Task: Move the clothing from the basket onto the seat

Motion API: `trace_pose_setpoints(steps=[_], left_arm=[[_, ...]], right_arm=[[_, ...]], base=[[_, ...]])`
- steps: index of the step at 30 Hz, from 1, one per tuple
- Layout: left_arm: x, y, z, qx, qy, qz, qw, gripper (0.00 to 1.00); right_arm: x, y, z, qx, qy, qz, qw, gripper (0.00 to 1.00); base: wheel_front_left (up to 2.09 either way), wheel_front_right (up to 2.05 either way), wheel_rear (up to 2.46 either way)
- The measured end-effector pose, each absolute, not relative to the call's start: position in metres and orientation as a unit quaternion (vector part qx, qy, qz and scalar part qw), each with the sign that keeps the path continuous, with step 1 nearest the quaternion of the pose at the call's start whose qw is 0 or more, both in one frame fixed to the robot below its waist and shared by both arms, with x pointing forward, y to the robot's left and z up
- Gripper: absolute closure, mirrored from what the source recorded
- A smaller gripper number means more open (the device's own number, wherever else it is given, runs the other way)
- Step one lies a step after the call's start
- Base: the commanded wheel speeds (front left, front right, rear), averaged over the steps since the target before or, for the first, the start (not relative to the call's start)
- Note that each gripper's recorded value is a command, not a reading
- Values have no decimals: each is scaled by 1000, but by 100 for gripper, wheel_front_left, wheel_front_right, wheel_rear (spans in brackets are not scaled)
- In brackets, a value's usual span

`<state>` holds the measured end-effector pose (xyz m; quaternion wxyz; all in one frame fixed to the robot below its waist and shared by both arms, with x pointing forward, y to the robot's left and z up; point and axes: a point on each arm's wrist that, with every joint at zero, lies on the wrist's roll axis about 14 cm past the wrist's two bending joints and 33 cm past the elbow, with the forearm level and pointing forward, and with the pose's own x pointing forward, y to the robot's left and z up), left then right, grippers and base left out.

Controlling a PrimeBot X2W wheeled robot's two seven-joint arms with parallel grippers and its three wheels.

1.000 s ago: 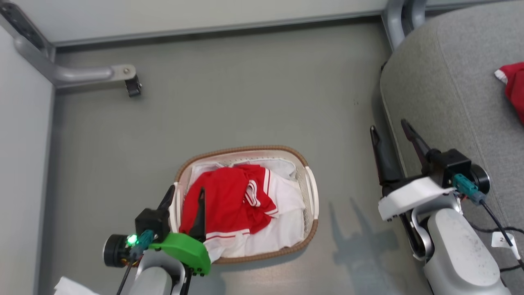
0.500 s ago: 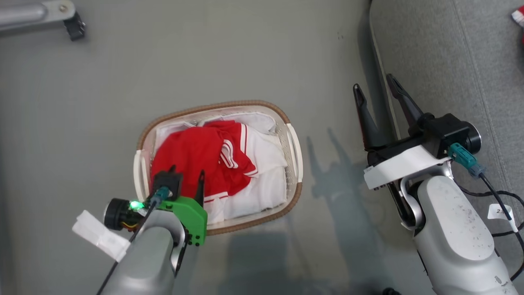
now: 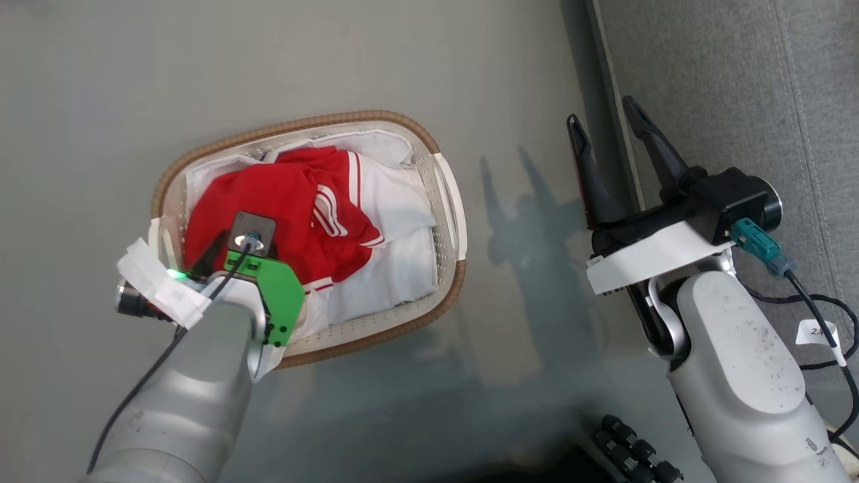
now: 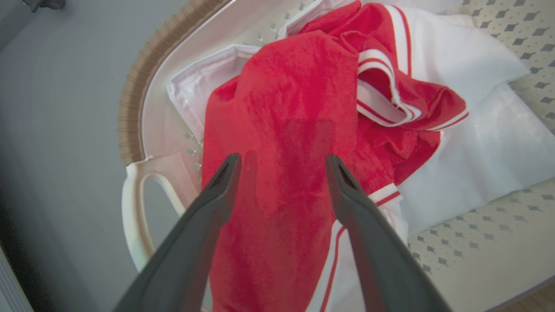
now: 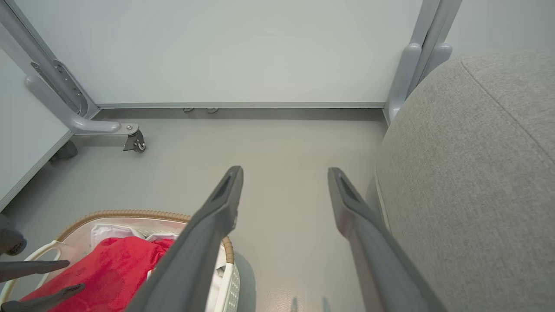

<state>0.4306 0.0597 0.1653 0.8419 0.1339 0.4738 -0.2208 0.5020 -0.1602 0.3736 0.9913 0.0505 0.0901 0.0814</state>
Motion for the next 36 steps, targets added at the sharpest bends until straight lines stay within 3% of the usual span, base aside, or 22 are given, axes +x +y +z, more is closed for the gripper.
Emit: trace_pose_setpoints(steps=[27, 28, 29, 31, 36], left_arm=[[420, 74, 92, 280, 565, -272, 727, 0], [420, 74, 91, 282, 566, -272, 725, 10], [419, 73, 90, 282, 570, -273, 722, 52], [418, 73, 88, 280, 574, -274, 719, 100], [421, 66, 92, 263, 560, -284, 732, 100]], right_arm=[[503, -174, 319, 58, 141, 56, 987, 0], [503, -174, 319, 59, 141, 56, 987, 0], [504, -174, 318, 60, 141, 56, 987, 0], [505, -174, 317, 62, 141, 55, 987, 0], [505, -176, 320, 62, 138, 51, 987, 0]], base=[[0, 0, 0], [0, 0, 0], [0, 0, 0], [0, 0, 0], [0, 0, 0]])
